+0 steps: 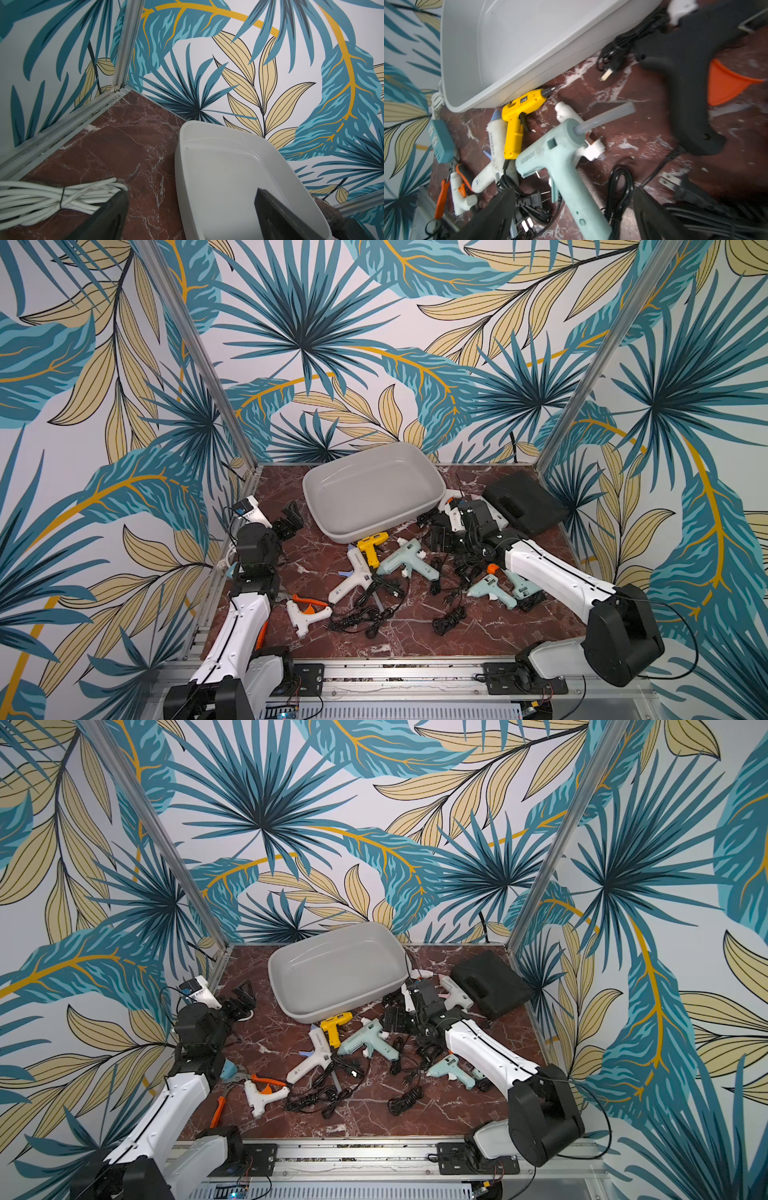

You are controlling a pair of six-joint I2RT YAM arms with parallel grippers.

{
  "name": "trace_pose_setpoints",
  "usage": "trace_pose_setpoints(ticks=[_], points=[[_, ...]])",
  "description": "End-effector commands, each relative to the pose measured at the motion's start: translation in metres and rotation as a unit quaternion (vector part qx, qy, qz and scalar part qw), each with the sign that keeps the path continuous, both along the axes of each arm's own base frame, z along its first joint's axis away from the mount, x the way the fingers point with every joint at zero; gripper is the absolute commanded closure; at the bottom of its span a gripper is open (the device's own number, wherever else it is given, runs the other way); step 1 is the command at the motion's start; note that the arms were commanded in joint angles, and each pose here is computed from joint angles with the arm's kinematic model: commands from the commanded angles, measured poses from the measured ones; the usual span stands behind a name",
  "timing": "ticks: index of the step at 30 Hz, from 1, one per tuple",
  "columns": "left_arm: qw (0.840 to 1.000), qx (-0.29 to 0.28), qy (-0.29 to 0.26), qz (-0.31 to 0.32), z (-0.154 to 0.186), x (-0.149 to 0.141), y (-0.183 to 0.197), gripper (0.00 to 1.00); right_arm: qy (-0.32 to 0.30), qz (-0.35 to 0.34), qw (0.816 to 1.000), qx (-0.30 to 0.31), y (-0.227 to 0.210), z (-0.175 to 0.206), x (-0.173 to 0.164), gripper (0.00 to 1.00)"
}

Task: Put the hot melt glue gun into the storage box
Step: Pick up the hot melt adhesive gun from the center of the board.

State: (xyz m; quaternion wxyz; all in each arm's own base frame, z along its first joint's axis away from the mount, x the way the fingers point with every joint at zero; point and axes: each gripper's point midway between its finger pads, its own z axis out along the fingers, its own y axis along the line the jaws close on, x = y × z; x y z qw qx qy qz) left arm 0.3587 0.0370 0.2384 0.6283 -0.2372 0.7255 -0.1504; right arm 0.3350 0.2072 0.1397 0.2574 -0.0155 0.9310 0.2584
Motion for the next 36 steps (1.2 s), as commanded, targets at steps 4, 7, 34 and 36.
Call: trace_pose_setpoints(ticks=[4, 7, 34, 36], points=[[1.000, -0.004, -0.008, 0.010, 0.014, 0.001, 0.005, 0.00, 0.068, 0.073, 0.995, 0.024, 0.034, -0.011, -0.017, 0.13], [1.000, -0.002, 0.002, 0.016, 0.012, 0.001, 0.007, 0.00, 0.084, 0.090, 0.992, 0.016, 0.043, -0.020, -0.019, 0.15], [0.999, 0.018, 0.029, -0.016, 0.011, 0.001, -0.002, 0.00, 0.132, 0.187, 0.964, -0.136, 0.020, -0.057, -0.040, 0.32], [0.999, 0.019, 0.030, -0.016, 0.011, 0.001, -0.002, 0.00, 0.137, 0.197, 0.960, -0.145, 0.017, -0.063, -0.042, 0.33]])
